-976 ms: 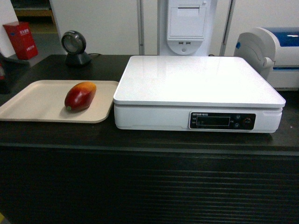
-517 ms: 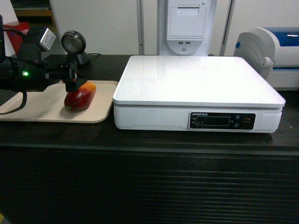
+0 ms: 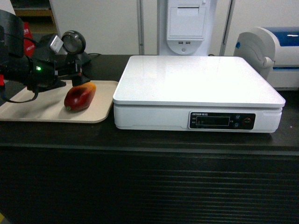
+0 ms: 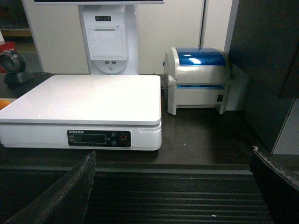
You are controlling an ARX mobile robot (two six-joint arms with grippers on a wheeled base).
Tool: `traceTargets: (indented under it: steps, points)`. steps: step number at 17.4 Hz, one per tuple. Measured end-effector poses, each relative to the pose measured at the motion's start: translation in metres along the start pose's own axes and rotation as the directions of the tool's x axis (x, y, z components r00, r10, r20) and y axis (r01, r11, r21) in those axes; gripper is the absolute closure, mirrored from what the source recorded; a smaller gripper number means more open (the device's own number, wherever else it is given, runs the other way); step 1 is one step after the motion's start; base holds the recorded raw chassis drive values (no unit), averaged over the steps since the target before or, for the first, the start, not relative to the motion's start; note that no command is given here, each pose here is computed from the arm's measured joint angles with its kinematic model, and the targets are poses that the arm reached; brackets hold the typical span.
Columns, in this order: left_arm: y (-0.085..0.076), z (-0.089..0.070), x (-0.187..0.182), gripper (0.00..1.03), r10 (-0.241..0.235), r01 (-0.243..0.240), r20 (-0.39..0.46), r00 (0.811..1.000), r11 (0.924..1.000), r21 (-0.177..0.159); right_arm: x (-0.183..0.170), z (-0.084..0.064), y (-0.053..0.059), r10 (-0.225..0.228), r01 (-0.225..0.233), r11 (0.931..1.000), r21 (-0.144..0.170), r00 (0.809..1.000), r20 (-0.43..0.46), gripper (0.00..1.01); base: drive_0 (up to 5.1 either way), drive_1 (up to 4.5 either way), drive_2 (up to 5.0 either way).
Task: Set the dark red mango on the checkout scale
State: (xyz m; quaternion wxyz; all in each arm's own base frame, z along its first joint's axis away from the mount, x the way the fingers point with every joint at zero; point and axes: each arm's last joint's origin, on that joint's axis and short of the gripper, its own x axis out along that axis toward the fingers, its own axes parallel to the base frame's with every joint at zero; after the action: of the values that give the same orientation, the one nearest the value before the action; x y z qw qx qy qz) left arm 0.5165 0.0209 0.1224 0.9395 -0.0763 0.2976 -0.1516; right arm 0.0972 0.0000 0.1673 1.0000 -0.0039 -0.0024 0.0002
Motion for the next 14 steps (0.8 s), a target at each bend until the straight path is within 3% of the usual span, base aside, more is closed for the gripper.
traceTargets:
  steps: [3,6,8,11,14]
  points:
    - [-0.003,-0.001,0.009,0.05,-0.009,0.009,-0.044,0.999,1.0000,0.003,0.000,0.000,0.000,0.000,0.000,1.0000,0.000,1.000,0.000,0.03,0.0,0.00,0.0]
    - [-0.006,-0.015,0.022,0.05,-0.006,0.009,-0.107,0.994,0.9996,0.028,0.000,0.000,0.000,0.000,0.000,1.0000,0.000,1.000,0.000,0.03,0.0,0.00,0.0]
    - [-0.007,-0.023,0.031,0.05,0.016,-0.006,-0.129,0.992,0.9971,0.076,0.000,0.000,0.000,0.000,0.000,1.0000,0.000,1.000,0.000,0.03,0.0,0.00,0.0]
    - [-0.006,-0.022,0.032,0.07,0.072,-0.056,-0.102,0.992,0.9866,0.153,0.000,0.000,0.000,0.000,0.000,1.0000,0.000,1.000,0.000,0.03,0.0,0.00,0.0]
    - [-0.005,-0.029,0.031,0.35,0.085,-0.067,-0.081,0.993,0.9761,0.207,0.000,0.000,0.000,0.000,0.000,1.0000,0.000,1.000,0.000,0.03,0.0,0.00,0.0]
